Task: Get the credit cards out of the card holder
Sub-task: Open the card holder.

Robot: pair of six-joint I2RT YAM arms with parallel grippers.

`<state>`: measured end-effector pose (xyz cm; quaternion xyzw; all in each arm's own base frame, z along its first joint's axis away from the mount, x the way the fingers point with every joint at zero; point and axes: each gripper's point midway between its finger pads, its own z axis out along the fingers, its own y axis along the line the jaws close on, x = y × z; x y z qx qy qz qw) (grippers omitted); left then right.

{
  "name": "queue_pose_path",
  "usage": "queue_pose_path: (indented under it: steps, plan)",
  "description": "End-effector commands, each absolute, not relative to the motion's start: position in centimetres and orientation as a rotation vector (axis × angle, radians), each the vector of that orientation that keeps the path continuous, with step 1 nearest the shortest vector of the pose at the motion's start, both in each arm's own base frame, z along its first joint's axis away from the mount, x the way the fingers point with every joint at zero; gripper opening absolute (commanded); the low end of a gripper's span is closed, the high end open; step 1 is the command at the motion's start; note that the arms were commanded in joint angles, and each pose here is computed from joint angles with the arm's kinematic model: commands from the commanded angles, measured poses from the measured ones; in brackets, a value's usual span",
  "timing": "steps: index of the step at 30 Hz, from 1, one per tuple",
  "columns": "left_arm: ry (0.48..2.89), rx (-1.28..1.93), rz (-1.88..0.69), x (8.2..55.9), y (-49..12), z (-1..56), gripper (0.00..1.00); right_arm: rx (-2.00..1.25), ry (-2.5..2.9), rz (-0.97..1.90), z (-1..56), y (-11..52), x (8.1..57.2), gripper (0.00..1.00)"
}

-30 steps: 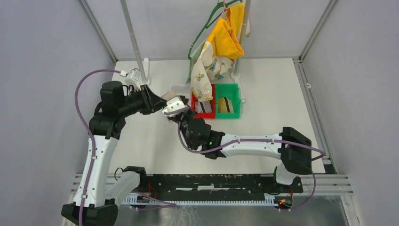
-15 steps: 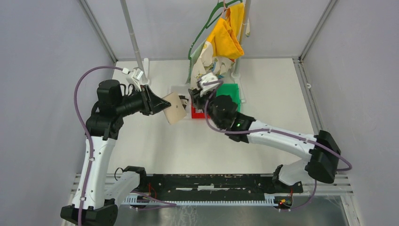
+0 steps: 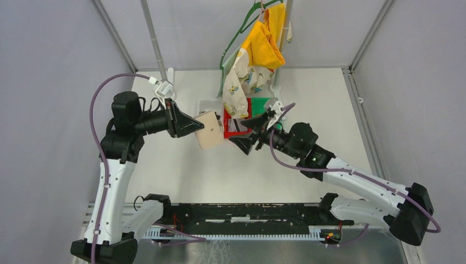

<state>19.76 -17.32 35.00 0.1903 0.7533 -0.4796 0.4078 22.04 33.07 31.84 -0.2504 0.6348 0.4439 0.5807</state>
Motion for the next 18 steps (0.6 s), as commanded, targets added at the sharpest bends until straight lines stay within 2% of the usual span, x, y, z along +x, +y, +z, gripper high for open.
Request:
queue_pose_path:
  steps: [1, 12, 14, 18]
  plan:
    - [1.693, 0.581, -1.278, 18.3, -18.3, 40.0, 0.02, -0.567, 1.303, 1.245, 34.2, 32.6, 18.8, 0.87]
    - [1.639, 0.570, -1.325, 18.0, -18.6, 42.0, 0.02, -0.361, 0.964, 1.652, 40.0, 32.1, 16.0, 0.93]
    - [1.631, 0.579, -1.326, 17.7, -18.5, 42.1, 0.02, -0.354, 0.932, 1.678, 40.6, 32.1, 15.8, 0.98]
    - [1.619, 0.596, -1.349, 17.2, -18.7, 42.5, 0.02, -0.347, 1.001, 1.618, 40.0, 33.7, 16.9, 0.98]
